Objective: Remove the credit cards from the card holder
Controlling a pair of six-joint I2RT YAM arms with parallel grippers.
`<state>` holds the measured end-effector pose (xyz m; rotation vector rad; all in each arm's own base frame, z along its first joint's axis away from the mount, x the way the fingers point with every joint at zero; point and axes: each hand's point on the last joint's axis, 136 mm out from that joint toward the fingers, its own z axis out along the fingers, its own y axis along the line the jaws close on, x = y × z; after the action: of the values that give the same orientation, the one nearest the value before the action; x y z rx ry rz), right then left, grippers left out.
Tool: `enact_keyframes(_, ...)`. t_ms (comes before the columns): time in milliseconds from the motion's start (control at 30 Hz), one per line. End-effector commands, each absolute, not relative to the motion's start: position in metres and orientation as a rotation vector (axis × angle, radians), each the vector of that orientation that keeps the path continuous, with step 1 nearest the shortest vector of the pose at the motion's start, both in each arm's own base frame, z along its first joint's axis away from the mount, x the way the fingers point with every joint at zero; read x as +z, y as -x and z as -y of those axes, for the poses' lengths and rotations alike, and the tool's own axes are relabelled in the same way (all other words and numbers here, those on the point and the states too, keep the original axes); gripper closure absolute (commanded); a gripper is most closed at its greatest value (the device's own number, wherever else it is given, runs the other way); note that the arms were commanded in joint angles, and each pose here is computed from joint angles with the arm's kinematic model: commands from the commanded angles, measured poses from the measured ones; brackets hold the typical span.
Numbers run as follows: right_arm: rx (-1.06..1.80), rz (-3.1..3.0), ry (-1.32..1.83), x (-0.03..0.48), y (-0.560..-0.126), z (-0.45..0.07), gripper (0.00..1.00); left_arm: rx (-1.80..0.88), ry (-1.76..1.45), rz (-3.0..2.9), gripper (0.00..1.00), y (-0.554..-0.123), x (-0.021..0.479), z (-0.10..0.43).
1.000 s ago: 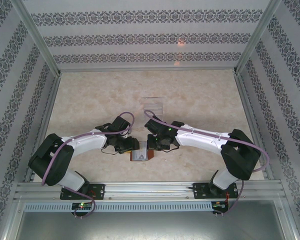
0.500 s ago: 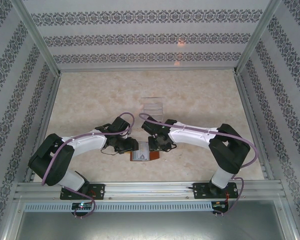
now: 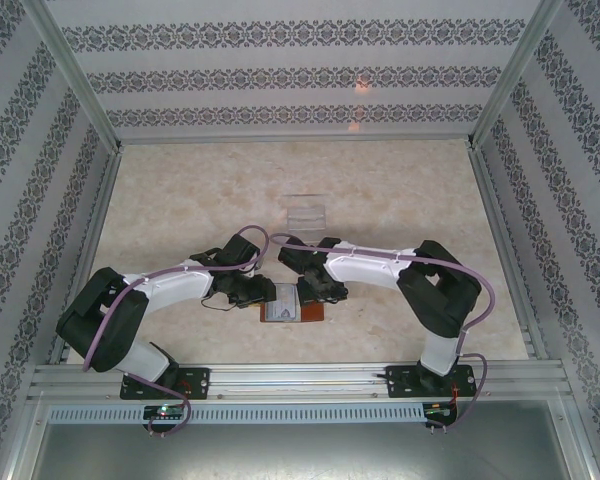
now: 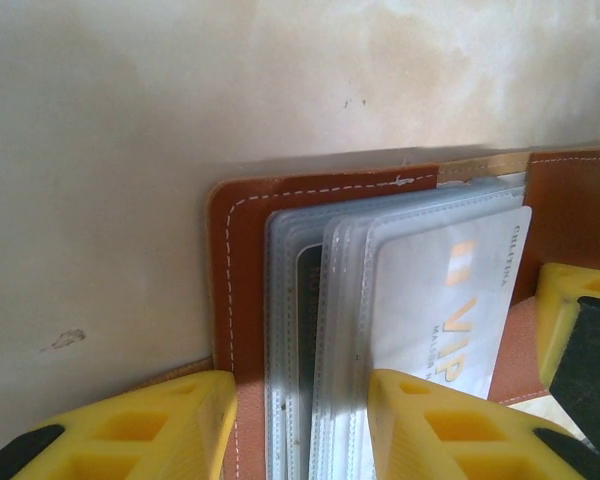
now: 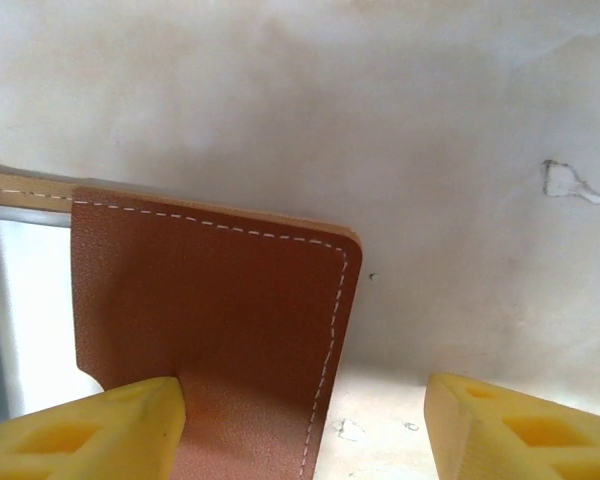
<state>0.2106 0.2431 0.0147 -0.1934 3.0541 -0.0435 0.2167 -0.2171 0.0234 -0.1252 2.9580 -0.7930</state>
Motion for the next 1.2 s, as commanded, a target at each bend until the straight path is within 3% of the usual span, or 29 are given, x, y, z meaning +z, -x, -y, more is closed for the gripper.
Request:
enact_keyframes(0,-0.235,-3.076,0.239,-0.003,-0.207,-0.223,0.33,-0.668,0.157,-3.074,0.59,-0.192,-0.004,0.198)
enact_keyframes(233,-0.223,-3.08,0.254,0.001,-0.204,-0.227,0.34,-0.66,0.154,-3.074,0.61,-0.191,-0.005,0.196)
enact_keyframes(600,0.063,-3.025,0.221,0.05,-0.206,-0.249,0.38,-0.656,0.16,-3.078,0.63,-0.191,-0.007,0.196)
enact_keyframes(900,0.309,-2.957,0.168,0.087,-0.21,-0.272,0.47,-0.662,0.172,-3.08,0.65,-0.189,-0.007,0.196)
enact_keyframes(1167,0.652,-2.931,0.119,0.094,-0.206,-0.309,0.61,-0.664,0.181,-3.081,0.65,-0.188,-0.009,0.195)
